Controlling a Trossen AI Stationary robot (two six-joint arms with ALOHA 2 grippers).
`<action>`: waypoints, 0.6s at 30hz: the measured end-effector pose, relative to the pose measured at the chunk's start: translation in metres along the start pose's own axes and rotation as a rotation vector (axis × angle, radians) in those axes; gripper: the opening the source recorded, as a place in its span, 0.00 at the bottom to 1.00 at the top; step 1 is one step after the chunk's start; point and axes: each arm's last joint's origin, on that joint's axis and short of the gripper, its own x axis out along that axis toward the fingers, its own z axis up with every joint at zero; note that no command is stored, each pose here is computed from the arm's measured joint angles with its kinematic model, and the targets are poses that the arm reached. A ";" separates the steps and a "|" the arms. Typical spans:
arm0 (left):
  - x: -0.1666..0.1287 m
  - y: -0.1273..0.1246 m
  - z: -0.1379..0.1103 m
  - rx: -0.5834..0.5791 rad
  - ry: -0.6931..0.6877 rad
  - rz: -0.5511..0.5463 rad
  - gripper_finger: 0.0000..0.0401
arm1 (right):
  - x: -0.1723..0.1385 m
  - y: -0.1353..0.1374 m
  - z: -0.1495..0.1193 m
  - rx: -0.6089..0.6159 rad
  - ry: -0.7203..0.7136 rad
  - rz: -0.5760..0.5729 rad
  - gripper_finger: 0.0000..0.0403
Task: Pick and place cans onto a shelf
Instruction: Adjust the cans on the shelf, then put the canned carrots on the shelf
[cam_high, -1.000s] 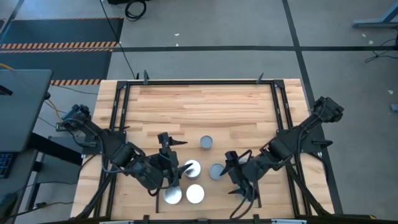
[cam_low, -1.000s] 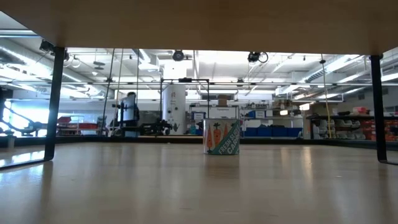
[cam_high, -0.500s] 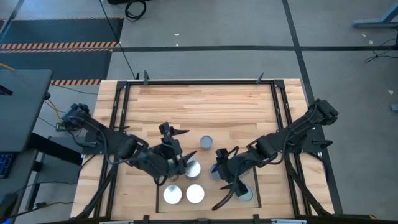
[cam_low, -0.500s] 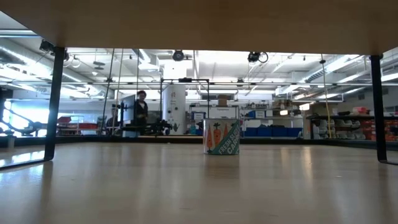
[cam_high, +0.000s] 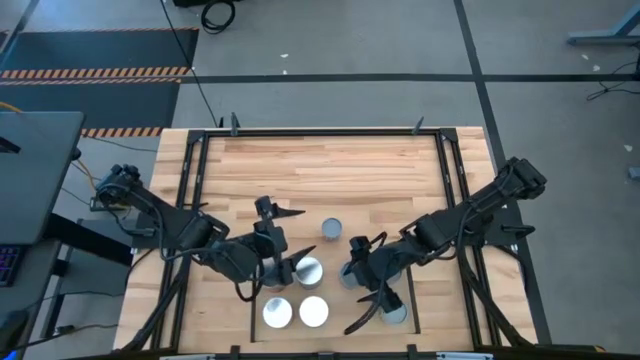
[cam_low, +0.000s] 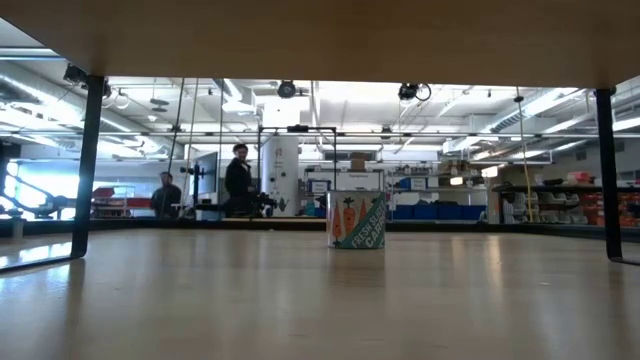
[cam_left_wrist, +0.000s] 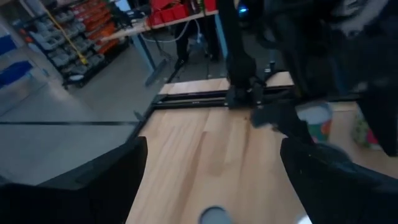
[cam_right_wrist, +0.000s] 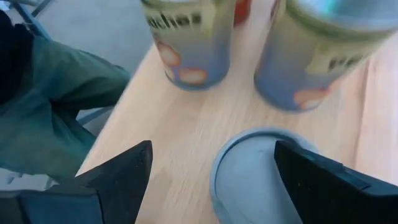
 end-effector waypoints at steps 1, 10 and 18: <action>0.001 0.000 0.000 -0.016 0.002 -0.010 0.93 | -0.005 0.000 0.001 -0.022 -0.015 0.002 0.86; 0.013 0.006 -0.001 -0.108 0.010 0.052 0.93 | -0.045 -0.015 0.000 -0.163 -0.086 -0.056 0.85; 0.032 0.021 -0.001 -0.157 0.047 -0.024 0.93 | -0.081 -0.039 -0.049 -0.151 -0.083 -0.167 0.68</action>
